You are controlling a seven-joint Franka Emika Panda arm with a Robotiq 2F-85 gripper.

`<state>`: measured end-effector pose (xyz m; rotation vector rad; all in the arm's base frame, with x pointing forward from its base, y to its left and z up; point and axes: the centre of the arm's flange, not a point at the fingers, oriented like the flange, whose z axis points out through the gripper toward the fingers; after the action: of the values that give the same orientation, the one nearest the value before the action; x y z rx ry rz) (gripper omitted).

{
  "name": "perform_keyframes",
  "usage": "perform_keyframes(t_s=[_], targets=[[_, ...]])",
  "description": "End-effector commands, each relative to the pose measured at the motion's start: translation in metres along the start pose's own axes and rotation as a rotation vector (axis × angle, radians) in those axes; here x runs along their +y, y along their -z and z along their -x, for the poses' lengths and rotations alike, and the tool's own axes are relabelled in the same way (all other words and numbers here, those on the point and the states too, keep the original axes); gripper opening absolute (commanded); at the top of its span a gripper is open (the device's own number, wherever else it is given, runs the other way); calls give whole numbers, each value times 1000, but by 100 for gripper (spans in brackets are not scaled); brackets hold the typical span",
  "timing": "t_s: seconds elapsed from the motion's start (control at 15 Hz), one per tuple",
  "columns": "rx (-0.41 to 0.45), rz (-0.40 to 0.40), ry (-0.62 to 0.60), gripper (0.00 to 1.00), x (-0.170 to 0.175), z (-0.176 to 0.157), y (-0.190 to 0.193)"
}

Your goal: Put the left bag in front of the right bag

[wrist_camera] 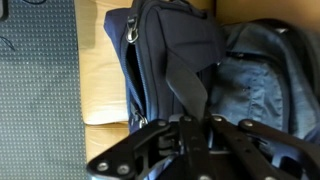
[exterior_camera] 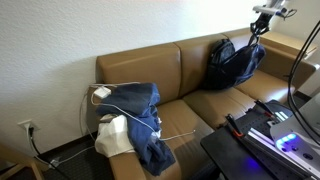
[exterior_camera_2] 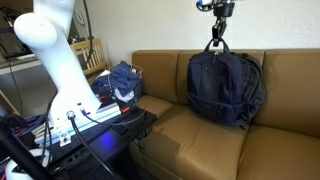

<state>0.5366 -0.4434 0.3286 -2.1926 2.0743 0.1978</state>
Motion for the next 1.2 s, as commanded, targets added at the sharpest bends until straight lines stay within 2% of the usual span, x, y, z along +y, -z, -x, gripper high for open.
perform_keyframes(t_s=[0.0,0.13,0.27,0.4,0.53,0.73,0.93,1.0,1.13], targets=[[75,107,-79,2,-40,-23,-28],[121,143,-88,2,-51,-19,-35],[181,142,-86,2,-64,-12,-24],[219,198,-70,2,-66,2,-3],[232,231,-44,2,-47,14,21],[266,214,-50,2,-17,11,48],[257,237,-8,2,-7,5,75],[231,261,16,2,-15,3,74],[154,357,67,2,-32,5,69]])
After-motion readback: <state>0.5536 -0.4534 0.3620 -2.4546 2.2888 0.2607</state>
